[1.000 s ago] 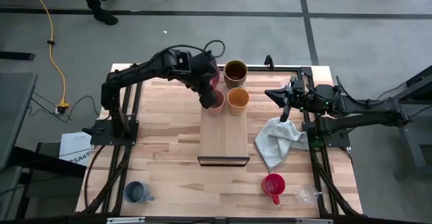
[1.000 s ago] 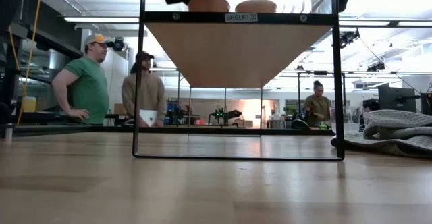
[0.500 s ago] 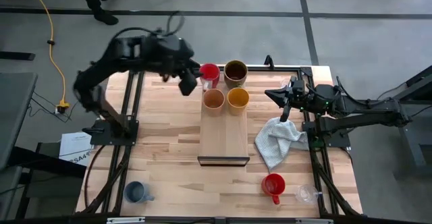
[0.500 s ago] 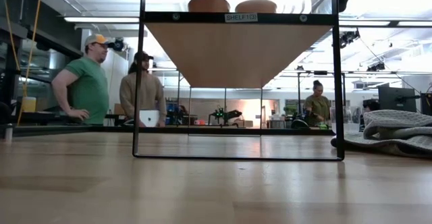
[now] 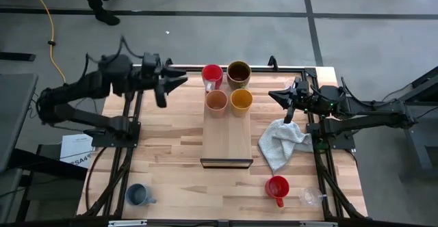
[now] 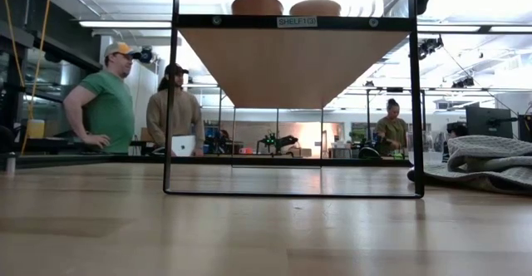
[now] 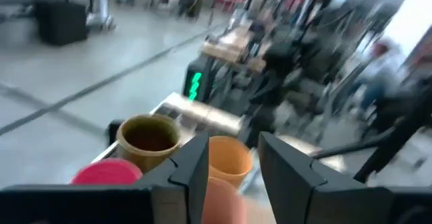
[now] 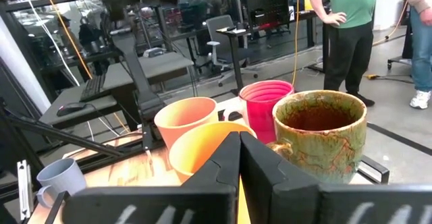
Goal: Stack small to large cups/mugs on shelf
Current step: Put the red mug on the shelf
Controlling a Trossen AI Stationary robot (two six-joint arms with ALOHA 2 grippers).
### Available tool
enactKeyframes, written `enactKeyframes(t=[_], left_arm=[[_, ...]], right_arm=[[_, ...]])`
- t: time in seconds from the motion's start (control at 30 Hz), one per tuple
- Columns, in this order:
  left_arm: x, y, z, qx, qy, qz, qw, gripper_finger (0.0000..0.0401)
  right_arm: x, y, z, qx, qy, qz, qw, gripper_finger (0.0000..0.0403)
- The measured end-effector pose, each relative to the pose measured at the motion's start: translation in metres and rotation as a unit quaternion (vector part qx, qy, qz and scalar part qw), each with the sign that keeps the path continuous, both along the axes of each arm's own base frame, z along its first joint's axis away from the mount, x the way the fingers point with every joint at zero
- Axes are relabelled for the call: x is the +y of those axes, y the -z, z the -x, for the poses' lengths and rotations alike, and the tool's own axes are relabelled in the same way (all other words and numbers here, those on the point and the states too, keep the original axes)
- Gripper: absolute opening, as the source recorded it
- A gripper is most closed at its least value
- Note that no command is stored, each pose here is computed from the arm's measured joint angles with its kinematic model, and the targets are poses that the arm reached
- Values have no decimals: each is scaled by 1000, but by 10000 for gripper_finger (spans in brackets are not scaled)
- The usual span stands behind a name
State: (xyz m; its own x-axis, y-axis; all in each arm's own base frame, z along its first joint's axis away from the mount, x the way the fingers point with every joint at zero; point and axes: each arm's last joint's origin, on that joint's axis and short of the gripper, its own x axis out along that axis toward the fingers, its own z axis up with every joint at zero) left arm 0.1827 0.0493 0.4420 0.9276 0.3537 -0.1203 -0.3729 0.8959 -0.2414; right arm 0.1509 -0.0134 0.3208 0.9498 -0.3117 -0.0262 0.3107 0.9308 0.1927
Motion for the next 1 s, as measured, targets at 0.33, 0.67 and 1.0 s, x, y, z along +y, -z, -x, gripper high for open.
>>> enactKeyframes(t=[0.33, 0.67, 1.0], left_arm=[[-7, 70, 27, -105, 6, 31, 994, 117], [-7, 81, 26, -89, 2, 49, 995, 118], [-8, 78, 32, -97, 3, 29, 995, 118]], right_arm=[[0, -1, 0, -5, 0, 0, 1000, 0], [0, -1, 0, -7, 0, 0, 1000, 0], [0, -1, 0, -19, 1, -41, 999, 0]])
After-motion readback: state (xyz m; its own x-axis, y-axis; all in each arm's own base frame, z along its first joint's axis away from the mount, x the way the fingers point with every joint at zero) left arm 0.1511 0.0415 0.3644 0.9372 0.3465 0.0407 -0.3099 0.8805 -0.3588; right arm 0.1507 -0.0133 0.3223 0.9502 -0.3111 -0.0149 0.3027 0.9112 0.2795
